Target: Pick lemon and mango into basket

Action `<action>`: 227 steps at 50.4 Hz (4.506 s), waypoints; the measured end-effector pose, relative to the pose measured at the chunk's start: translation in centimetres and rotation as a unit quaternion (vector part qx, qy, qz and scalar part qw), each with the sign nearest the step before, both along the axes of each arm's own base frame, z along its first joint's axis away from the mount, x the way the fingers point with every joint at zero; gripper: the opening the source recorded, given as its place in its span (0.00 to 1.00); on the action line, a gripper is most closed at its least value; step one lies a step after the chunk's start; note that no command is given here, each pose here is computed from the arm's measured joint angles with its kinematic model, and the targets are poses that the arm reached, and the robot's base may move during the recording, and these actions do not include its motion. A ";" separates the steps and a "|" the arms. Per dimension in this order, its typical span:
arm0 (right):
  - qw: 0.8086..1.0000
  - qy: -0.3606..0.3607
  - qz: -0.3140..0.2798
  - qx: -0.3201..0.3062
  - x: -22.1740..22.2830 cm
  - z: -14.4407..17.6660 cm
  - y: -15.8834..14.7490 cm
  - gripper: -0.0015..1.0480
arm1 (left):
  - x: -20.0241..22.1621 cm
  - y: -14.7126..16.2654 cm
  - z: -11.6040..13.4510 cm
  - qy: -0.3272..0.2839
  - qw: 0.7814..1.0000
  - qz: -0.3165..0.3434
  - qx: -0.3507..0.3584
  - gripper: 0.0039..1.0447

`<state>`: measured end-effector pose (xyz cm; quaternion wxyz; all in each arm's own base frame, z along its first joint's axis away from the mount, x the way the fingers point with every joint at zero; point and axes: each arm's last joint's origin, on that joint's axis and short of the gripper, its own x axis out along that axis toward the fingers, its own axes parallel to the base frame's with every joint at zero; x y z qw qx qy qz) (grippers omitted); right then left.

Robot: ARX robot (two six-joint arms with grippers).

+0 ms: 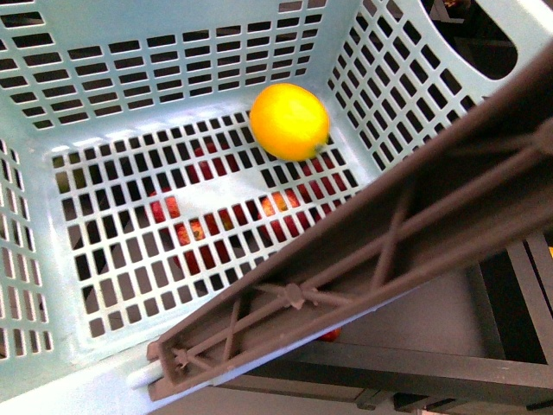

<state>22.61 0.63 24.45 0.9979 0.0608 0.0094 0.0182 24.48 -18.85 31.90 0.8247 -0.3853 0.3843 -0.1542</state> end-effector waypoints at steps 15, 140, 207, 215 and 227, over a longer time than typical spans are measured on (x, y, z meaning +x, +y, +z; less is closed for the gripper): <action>0.998 -0.001 -0.018 -0.053 -4.3 -3.8 -0.6 0.23 | 0.0 -0.1 0.0 0.001 1.000 -0.003 -0.001 0.04; 0.998 -0.005 -0.018 -0.059 -7.9 -6.2 -0.6 0.92 | -0.1 -0.1 0.0 -0.002 1.000 -0.005 0.001 0.04; 0.998 -0.006 -0.018 -0.059 -7.9 -6.2 -0.6 0.92 | 0.0 -0.1 0.1 -0.003 1.000 -0.005 0.001 0.04; 0.998 -0.006 -0.016 -0.059 -7.9 -6.2 -0.6 0.92 | 0.0 0.0 0.1 -0.004 1.000 -0.002 0.002 0.04; 0.998 0.019 -0.033 -0.045 -7.7 -6.3 -0.6 0.92 | 0.1 0.2 0.2 -0.008 1.000 0.005 0.005 0.04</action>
